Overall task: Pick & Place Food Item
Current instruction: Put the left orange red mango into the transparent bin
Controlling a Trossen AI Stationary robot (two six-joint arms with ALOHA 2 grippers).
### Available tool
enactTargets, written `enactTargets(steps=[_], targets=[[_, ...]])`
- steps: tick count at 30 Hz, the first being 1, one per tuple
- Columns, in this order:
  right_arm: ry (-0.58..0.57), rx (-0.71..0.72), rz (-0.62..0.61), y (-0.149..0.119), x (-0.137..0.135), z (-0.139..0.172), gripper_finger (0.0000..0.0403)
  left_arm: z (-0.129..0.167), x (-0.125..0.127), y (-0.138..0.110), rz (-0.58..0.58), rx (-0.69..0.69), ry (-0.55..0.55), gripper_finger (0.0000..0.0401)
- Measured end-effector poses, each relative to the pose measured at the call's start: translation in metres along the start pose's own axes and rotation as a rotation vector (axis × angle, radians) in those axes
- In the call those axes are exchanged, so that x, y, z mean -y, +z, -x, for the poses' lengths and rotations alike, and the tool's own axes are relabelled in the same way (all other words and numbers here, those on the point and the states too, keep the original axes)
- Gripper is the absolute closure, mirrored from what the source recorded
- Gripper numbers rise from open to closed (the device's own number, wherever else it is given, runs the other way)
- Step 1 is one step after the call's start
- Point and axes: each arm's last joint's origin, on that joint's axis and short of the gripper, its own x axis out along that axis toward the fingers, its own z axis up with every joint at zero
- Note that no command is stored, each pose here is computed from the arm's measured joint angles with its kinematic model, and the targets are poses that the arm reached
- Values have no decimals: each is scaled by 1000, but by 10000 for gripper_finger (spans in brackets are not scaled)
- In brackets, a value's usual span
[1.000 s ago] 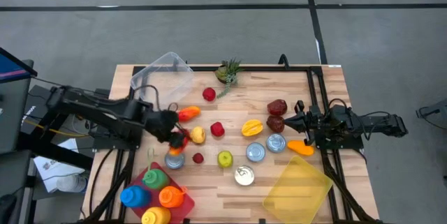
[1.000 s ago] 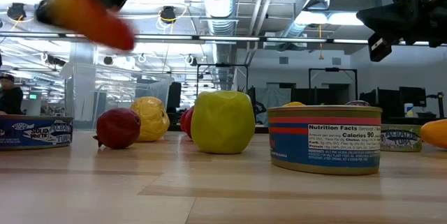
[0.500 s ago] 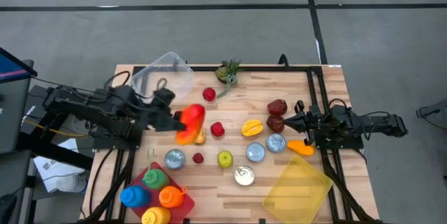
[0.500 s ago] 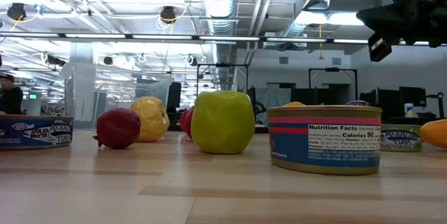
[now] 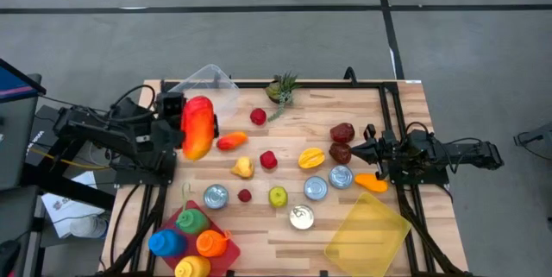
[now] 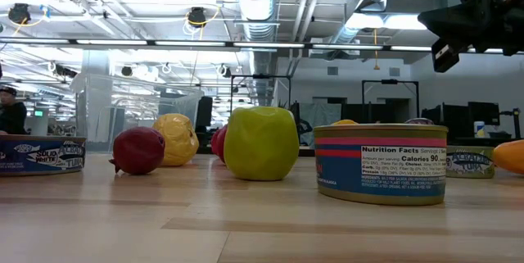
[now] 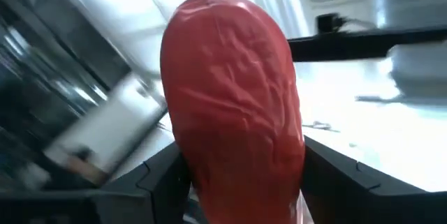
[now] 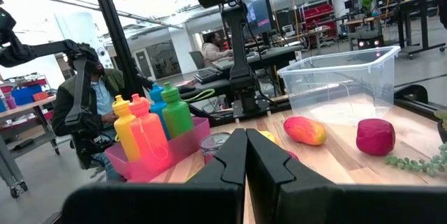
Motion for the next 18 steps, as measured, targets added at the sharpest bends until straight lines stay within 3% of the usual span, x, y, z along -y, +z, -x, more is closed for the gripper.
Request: enactTargets(steps=[2, 5, 12, 15, 18], targets=[[0, 0, 0, 0, 0, 0, 403, 1, -5, 2, -159, 32, 76, 178], [0, 0, 0, 0, 0, 0, 403, 5, -18, 1, -425, -19, 283, 178], [0, 0, 0, 0, 0, 0, 403, 38, -53, 4, -995, -234, 1035, 178], [0, 0, 0, 0, 0, 0, 403, 50, -60, 12, -1150, -228, 1344, 178], [0, 0, 0, 0, 0, 0, 403, 58, -63, 27, -1244, -346, 1540, 178]])
